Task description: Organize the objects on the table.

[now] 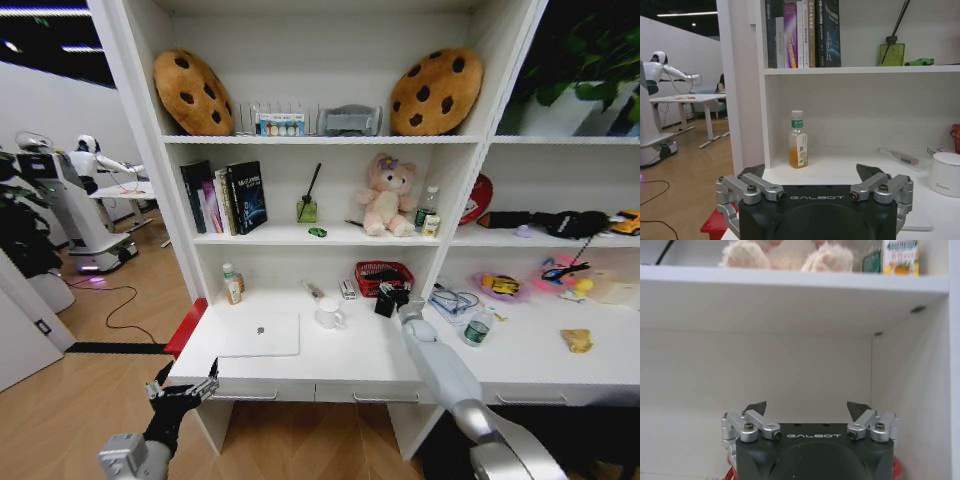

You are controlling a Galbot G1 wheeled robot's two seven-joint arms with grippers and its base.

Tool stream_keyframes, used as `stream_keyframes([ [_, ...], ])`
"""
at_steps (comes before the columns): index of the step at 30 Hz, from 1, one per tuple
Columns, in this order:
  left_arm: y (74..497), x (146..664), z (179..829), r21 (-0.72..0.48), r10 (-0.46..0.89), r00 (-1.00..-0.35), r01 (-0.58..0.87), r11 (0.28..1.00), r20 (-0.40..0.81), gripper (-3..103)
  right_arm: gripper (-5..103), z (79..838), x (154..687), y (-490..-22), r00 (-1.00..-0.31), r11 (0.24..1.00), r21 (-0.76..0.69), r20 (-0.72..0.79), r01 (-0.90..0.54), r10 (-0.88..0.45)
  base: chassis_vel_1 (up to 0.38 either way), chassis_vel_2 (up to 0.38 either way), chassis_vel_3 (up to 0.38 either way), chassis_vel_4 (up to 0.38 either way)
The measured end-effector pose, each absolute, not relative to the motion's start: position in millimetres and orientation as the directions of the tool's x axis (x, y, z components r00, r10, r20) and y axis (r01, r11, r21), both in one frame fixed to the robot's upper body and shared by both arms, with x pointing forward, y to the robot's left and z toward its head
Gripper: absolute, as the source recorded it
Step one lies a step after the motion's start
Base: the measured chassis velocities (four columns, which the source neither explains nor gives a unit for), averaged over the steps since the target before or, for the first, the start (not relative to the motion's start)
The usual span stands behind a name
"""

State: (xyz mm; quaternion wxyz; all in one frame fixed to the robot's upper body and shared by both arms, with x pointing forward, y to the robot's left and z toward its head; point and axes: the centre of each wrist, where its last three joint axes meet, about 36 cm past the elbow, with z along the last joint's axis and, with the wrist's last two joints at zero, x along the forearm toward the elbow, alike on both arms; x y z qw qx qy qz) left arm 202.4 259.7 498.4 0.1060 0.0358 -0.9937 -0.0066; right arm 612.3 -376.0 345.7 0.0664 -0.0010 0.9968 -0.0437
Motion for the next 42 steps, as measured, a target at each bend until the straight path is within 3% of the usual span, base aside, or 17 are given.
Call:
stream_keyframes([
  [1, 260, 202, 498, 0.021, -0.072, -0.975, -0.070, 0.997, 0.210, 100, 94, 351, 608, -384, -0.989, 0.995, -0.102, -0.146, 0.006, -0.009, 0.000, 0.000, 0.000, 0.000],
  [3, 260, 202, 498, 0.021, -0.073, -0.975, -0.070, 0.997, 0.210, 100, 94, 355, 604, -389, -0.989, 0.995, -0.103, -0.149, 0.008, -0.007, 0.000, 0.000, 0.000, 0.000],
  [4, 260, 202, 498, 0.021, -0.073, -0.975, -0.070, 0.997, 0.210, 100, 99, 362, 596, -395, -0.991, 0.996, -0.086, -0.135, 0.013, 0.002, 0.000, 0.000, 0.000, 0.000],
  [7, 260, 202, 498, 0.021, -0.073, -0.975, -0.070, 0.997, 0.210, 100, 100, 380, 577, -397, -0.997, 0.999, -0.027, -0.075, 0.028, 0.026, 0.000, 0.000, 0.000, 0.000],
  [10, 260, 202, 498, 0.021, -0.073, -0.975, -0.070, 0.997, 0.210, 100, 100, 412, 517, -396, -0.986, 0.995, 0.094, 0.165, 0.037, 0.021, 0.000, 0.000, 0.000, 0.000],
  [12, 260, 202, 498, 0.021, -0.072, -0.975, -0.069, 0.997, 0.210, 100, 100, 426, 493, -400, -0.971, 0.992, 0.123, 0.238, 0.038, 0.008, 0.000, 0.000, 0.000, 0.000],
  [19, 260, 202, 498, 0.021, -0.072, -0.975, -0.070, 0.997, 0.210, 100, 100, 445, 437, -448, -0.915, 0.993, 0.118, 0.401, 0.015, -0.034, 0.000, 0.000, 0.000, 0.000],
  [27, 260, 202, 498, 0.021, -0.073, -0.975, -0.070, 0.997, 0.210, 100, 100, 413, 453, -499, -0.878, 0.997, 0.035, 0.473, -0.062, -0.071, 0.000, 0.000, 0.000, 0.000],
  [42, 260, 202, 498, 0.021, -0.073, -0.975, -0.070, 0.997, 0.210, 100, 100, 366, 492, -507, -0.847, 0.997, 0.017, 0.527, -0.077, -0.074, 0.000, 0.000, 0.000, 0.000],
])
